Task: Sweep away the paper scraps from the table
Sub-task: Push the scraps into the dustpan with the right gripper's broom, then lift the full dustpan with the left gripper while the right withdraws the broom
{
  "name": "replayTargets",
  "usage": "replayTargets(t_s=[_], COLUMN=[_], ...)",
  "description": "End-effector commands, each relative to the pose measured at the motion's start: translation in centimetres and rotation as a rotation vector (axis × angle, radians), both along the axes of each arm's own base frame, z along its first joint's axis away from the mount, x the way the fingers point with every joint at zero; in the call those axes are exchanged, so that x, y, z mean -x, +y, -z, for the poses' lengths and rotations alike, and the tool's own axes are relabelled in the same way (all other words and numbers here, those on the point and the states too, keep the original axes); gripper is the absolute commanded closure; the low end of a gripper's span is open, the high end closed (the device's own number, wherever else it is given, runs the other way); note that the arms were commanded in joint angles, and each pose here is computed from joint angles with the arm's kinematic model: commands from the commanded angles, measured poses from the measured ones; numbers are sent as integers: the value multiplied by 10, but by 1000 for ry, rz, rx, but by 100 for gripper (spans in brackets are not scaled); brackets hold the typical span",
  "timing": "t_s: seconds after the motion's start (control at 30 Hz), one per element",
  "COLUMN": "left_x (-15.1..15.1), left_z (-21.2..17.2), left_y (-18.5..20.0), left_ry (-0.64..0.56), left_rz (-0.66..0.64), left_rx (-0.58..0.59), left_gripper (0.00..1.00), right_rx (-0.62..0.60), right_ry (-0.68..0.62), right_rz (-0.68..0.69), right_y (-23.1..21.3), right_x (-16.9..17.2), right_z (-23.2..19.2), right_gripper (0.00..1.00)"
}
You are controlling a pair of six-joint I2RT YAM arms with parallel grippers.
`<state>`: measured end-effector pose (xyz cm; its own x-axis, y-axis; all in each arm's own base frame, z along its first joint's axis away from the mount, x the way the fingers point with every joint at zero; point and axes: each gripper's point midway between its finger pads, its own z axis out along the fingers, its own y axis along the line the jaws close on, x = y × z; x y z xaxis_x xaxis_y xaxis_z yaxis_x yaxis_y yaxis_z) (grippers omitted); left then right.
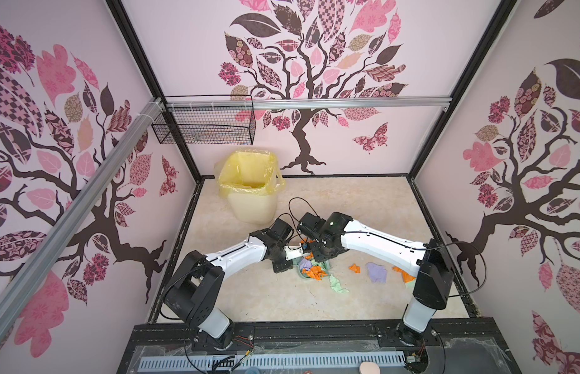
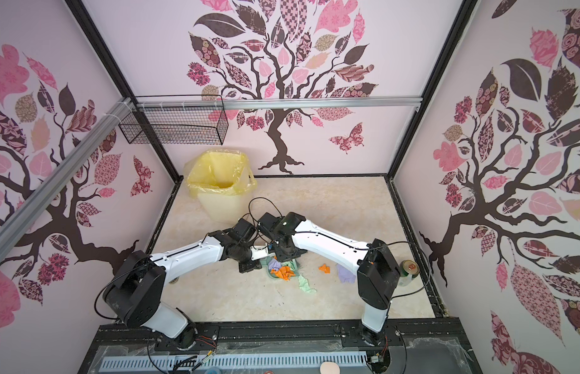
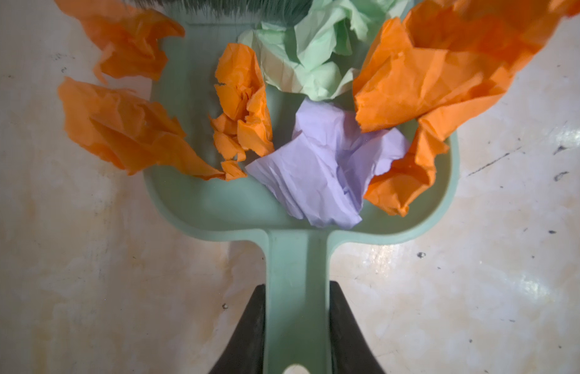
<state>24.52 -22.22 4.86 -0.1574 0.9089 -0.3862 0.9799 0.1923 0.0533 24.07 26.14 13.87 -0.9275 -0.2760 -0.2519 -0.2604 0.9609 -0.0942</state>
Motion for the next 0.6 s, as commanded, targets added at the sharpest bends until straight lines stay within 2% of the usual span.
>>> replayTargets(t_s=[0.0,0.17,0.27,0.57], left_x=[2,10,11,11], left_z=[-2,-17,-24,-59], left_y=[-3,-12,-15,-15], left_ry=[5,13,9,15], left_rz=[0,22,26,15], left_rx=[18,114,140,228], left_gripper=[100,100,100,100], right_rx=[-34,-74,-54,-45], right_ry=[-91,-165,-218,-300], right_rz=[37,44,61,190], right_y=[-14,-21,-35,-113], right_x=[1,-3,-5,-6], right_z=[-50,-90,-109,-134], right_gripper=[100,100,100,100])
